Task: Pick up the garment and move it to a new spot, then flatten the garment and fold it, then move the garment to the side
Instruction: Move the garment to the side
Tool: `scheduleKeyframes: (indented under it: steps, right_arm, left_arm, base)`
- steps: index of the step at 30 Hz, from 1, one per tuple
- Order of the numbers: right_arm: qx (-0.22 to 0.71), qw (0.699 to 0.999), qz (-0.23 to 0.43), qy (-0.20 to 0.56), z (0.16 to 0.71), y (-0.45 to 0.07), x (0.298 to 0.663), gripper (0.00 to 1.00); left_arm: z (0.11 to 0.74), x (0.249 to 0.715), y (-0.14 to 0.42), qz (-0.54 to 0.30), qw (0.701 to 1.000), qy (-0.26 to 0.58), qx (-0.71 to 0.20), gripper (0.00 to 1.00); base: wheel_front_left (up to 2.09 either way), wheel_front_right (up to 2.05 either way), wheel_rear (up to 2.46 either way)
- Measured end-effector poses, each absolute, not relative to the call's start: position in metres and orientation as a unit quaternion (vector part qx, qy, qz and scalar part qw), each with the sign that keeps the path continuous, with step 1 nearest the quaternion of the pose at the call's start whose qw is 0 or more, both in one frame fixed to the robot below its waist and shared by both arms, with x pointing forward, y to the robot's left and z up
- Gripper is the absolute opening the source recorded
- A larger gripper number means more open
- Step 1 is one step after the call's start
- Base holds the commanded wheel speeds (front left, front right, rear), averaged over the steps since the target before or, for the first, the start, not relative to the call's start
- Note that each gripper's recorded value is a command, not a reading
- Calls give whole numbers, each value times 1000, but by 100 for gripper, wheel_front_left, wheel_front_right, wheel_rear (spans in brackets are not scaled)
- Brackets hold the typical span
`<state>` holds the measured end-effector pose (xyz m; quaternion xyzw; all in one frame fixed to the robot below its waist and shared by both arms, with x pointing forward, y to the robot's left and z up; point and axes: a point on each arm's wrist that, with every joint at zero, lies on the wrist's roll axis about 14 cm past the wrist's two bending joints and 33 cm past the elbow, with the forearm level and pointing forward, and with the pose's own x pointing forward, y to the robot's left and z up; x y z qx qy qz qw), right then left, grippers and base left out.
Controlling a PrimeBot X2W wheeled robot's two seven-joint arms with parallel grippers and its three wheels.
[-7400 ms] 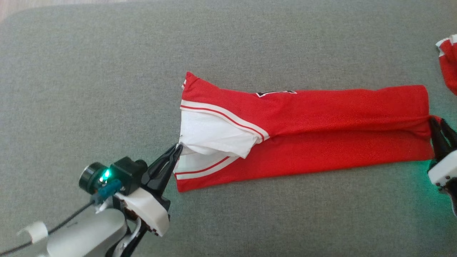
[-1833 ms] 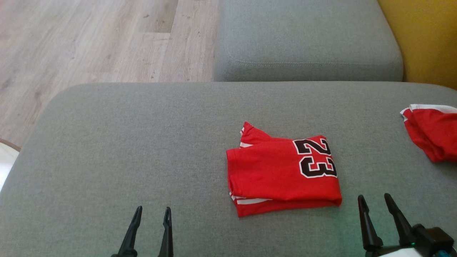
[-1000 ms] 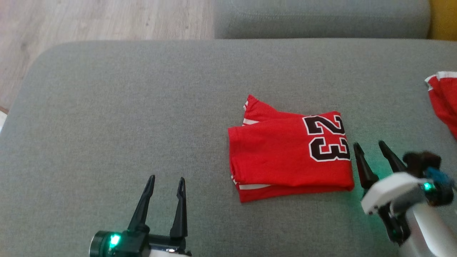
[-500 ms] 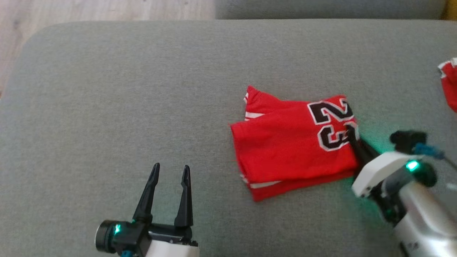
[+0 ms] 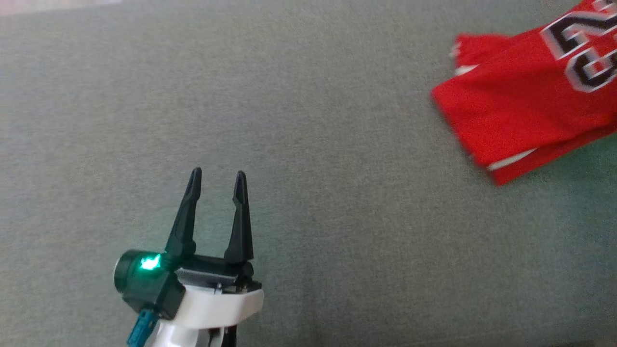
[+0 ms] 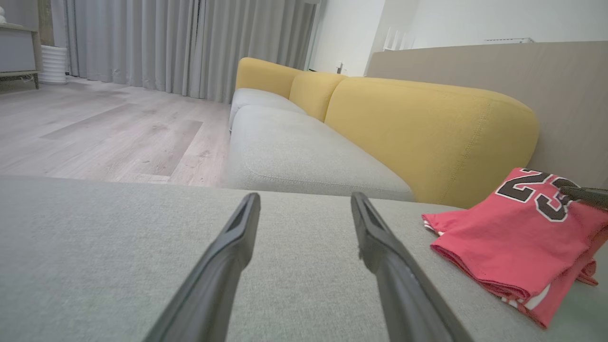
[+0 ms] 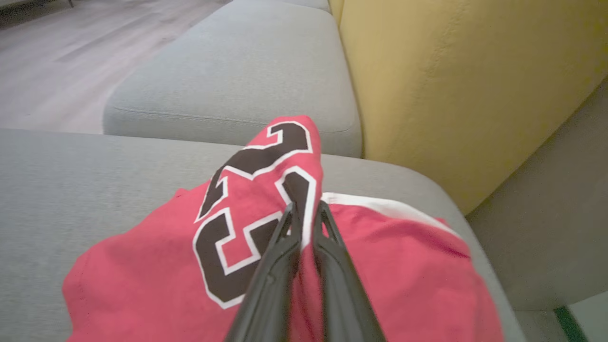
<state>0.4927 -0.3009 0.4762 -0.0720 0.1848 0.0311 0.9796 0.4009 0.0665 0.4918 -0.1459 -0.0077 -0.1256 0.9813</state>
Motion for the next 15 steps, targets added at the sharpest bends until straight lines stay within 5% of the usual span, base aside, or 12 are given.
scheduleKeyframes:
  steps: [9, 11, 15]
  right_arm:
    - [-126, 973, -60, 185, 510, -386, 502, 0]
    - [-137, 970, -74, 188, 510, -397, 501, 100]
    - [-136, 973, -87, 167, 516, -401, 500, 100]
  left_arm:
    - [474, 429, 52, -144, 979, 2, -146, 100]
    - [472, 433, 50, -147, 978, 4, -148, 100]
    - [476, 436, 50, -149, 978, -3, -146, 100]
  base:
    - [0, 0, 0]
    - [0, 0, 0]
    - [0, 0, 0]
